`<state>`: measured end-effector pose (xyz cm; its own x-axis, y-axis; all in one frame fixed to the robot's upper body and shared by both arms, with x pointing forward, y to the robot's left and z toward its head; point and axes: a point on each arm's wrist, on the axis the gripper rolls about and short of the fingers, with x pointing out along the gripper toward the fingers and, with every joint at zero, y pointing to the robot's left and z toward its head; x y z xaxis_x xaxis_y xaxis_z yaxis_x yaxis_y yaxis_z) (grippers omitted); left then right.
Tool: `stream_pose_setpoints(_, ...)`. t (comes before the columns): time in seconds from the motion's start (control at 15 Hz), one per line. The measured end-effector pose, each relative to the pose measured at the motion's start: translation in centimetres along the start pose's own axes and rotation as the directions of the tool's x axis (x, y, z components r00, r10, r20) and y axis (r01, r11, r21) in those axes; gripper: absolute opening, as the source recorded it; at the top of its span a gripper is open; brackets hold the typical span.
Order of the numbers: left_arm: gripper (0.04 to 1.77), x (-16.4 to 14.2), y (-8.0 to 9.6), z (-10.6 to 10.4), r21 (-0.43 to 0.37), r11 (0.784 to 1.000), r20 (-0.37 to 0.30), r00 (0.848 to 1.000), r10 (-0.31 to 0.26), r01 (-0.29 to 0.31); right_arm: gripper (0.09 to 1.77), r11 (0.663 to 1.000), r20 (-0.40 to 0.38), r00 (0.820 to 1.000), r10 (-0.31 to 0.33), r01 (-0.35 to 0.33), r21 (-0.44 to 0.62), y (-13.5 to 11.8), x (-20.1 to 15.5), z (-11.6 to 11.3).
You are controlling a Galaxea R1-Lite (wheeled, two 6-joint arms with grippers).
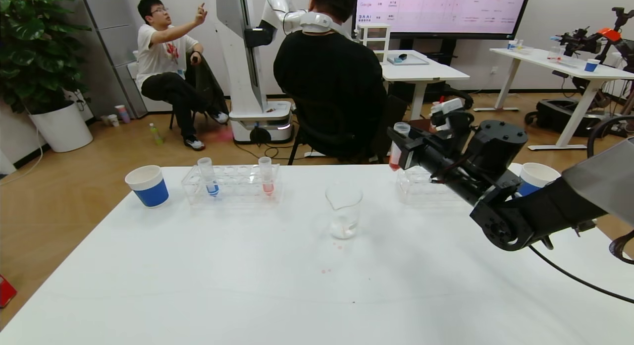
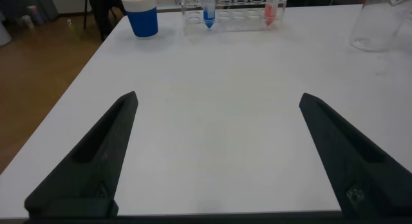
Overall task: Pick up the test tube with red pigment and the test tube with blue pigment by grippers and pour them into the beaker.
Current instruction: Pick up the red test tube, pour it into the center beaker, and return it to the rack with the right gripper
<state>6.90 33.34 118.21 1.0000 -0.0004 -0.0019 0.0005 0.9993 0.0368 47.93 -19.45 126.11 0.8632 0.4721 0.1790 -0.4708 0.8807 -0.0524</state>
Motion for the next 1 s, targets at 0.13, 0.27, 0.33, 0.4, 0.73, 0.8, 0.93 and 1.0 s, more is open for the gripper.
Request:
stream_pose_setpoints(0.13,1.75,0.0,0.0,0.0,0.0,1.0,0.0,1.0,0.0,0.0,0.51,0.995,-0.009,0.996,0.088,-0.088,-0.049,1.9,-0.1,-0.8)
stream_pose_setpoints(0.27,1.75,0.0,0.0,0.0,0.0,1.0,0.0,1.0,0.0,0.0,0.51,0.973,0.018,0.983,0.184,-0.179,-0.142,3.3,-0.4,-1.2)
stream_pose_setpoints(0.33,1.75,0.0,0.0,0.0,0.0,1.0,0.0,1.0,0.0,0.0,0.51,0.956,0.025,0.976,0.218,-0.208,-0.205,3.7,-0.5,-1.5)
stream_pose_setpoints(0.4,1.75,0.0,0.0,0.0,0.0,1.0,0.0,1.0,0.0,0.0,0.51,0.934,0.024,0.969,0.246,-0.23,-0.274,3.9,-0.5,-1.7)
stream_pose_setpoints(0.73,1.75,0.0,0.0,0.0,0.0,1.0,0.0,1.0,0.0,0.0,0.51,0.829,0.036,0.936,0.35,-0.292,-0.477,4.0,-0.6,-2.1)
stream_pose_setpoints(0.8,1.75,0.0,0.0,0.0,0.0,1.0,0.0,1.0,0.0,0.0,0.51,0.82,0.062,0.934,0.353,-0.277,-0.5,3.9,-0.5,-2.1)
stream_pose_setpoints(0.93,1.75,0.0,0.0,0.0,0.0,1.0,0.0,1.0,0.0,0.0,0.51,0.807,0.126,0.921,0.368,-0.25,-0.535,3.8,-0.2,-2.2)
stream_pose_setpoints(1.0,1.75,0.0,0.0,0.0,0.0,1.0,0.0,1.0,0.0,0.0,0.51,0.79,0.145,0.909,0.39,-0.25,-0.559,3.9,0.0,-2.4)
